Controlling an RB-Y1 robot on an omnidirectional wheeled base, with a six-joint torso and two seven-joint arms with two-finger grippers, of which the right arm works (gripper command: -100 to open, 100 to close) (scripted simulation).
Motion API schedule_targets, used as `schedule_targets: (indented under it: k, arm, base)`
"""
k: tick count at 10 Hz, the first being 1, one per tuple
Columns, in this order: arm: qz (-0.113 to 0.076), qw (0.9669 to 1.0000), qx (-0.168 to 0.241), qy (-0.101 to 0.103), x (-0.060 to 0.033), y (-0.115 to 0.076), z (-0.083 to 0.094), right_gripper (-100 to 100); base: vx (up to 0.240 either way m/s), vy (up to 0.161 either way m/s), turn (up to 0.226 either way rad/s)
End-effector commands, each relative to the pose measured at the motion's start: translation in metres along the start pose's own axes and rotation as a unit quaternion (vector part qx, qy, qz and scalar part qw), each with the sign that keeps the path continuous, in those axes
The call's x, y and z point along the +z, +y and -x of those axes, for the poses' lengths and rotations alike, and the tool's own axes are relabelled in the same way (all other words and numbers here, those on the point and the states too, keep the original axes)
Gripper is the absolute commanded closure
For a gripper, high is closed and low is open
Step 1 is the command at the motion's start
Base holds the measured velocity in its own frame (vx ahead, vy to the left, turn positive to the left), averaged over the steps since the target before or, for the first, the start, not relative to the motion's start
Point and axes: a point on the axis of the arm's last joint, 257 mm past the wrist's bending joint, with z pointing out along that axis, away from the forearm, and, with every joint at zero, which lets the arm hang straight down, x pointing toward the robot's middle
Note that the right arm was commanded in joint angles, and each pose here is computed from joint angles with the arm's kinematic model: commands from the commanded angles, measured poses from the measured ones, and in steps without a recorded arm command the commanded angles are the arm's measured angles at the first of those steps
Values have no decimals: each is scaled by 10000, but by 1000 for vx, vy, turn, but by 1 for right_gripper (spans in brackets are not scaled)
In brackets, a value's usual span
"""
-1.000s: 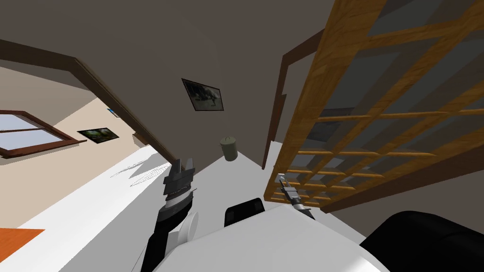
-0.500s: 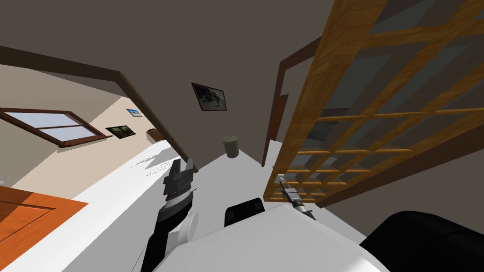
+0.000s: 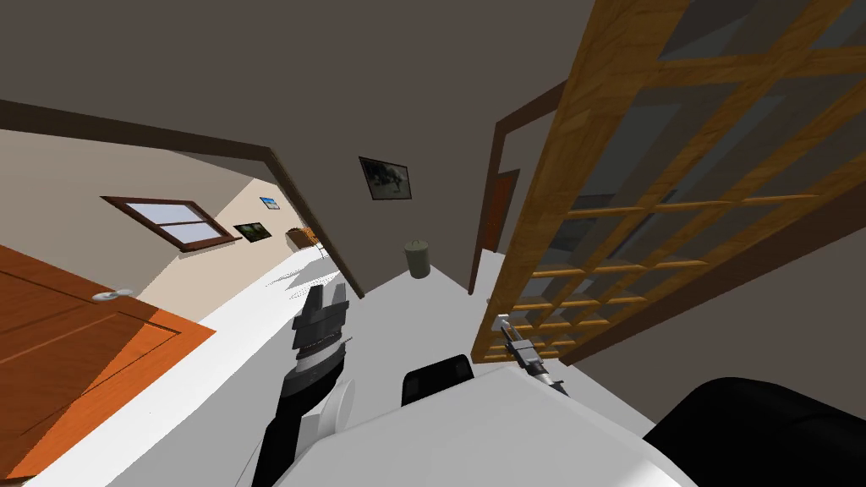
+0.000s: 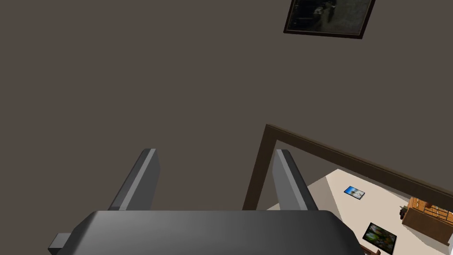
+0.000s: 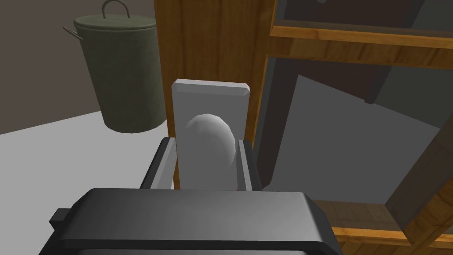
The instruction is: Pull the door open
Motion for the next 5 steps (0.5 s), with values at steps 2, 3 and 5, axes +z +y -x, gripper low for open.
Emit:
schedule_targets:
  k: [2, 3, 5]
  arm:
    - [-68, 10000, 7, -13, -24, -8, 11, 100]
    - [-83, 10000, 6, -12, -28, -7, 11, 100]
    - [-152, 9999, 5, -8, -44, -4, 9, 100]
  base:
    - [-116, -12, 78]
    - [-206, -33, 130]
    - [-202, -25, 93]
